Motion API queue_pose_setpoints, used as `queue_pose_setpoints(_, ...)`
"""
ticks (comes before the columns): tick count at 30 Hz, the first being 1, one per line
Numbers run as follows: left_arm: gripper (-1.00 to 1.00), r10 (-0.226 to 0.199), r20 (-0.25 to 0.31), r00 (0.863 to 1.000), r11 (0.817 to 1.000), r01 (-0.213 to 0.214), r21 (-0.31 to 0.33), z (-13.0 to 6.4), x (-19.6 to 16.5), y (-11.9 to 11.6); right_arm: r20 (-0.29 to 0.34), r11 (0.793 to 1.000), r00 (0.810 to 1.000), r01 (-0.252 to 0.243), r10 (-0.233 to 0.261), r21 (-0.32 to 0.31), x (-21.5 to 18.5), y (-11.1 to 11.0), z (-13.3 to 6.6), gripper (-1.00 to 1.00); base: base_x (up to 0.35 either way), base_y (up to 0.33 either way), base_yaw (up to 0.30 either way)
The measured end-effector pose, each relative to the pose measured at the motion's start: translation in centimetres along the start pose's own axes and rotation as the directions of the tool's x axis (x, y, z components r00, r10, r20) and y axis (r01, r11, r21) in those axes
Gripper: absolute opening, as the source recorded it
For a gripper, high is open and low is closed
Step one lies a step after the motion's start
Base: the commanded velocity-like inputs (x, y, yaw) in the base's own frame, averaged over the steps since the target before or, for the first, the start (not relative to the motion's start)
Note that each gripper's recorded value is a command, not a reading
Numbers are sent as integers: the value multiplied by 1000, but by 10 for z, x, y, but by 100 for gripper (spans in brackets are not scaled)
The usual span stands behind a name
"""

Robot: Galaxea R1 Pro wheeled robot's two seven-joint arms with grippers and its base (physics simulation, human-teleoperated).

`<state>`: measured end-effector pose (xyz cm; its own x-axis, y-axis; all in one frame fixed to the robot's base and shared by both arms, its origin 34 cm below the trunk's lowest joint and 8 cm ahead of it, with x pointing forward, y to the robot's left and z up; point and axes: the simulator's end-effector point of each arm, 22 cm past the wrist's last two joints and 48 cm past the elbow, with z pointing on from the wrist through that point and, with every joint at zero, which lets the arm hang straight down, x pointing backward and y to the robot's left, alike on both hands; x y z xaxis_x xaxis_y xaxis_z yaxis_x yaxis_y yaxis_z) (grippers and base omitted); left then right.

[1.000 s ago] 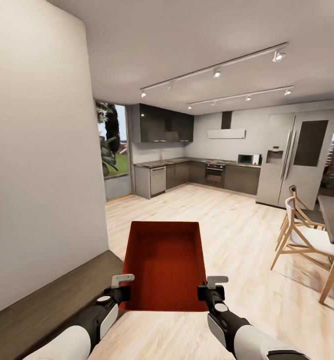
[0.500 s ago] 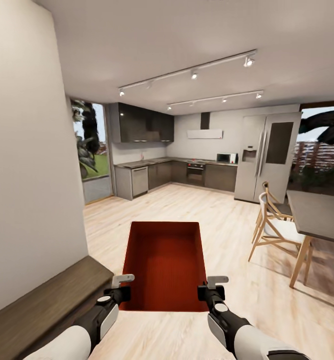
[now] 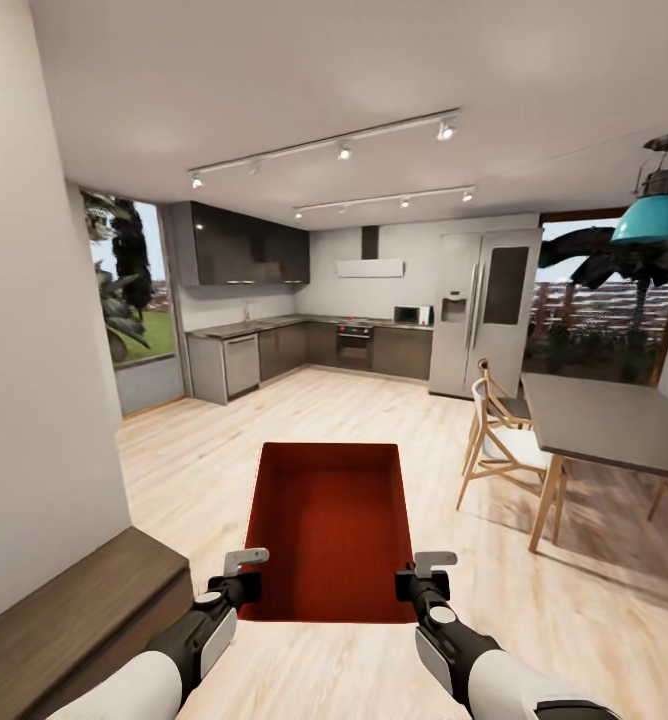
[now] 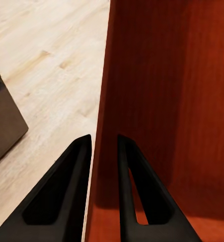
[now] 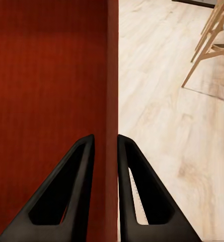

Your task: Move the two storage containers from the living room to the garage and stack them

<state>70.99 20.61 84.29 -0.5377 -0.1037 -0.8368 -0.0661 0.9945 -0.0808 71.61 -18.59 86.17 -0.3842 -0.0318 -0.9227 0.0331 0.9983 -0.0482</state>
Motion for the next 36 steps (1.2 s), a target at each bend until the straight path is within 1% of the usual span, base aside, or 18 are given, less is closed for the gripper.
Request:
queue_pose_setpoints(21, -100, 1, 0, 1000, 1000, -1, 0, 0, 0, 0, 0, 1000, 1000, 0, 0, 0, 0, 0, 0, -100, 0, 0, -260)
queue_pose_setpoints(36, -100, 1, -3, 1000, 1000, -1, 0, 0, 1, 0, -3, 1000, 1000, -1, 1, -1, 2, 0, 0, -100, 0, 0, -80)
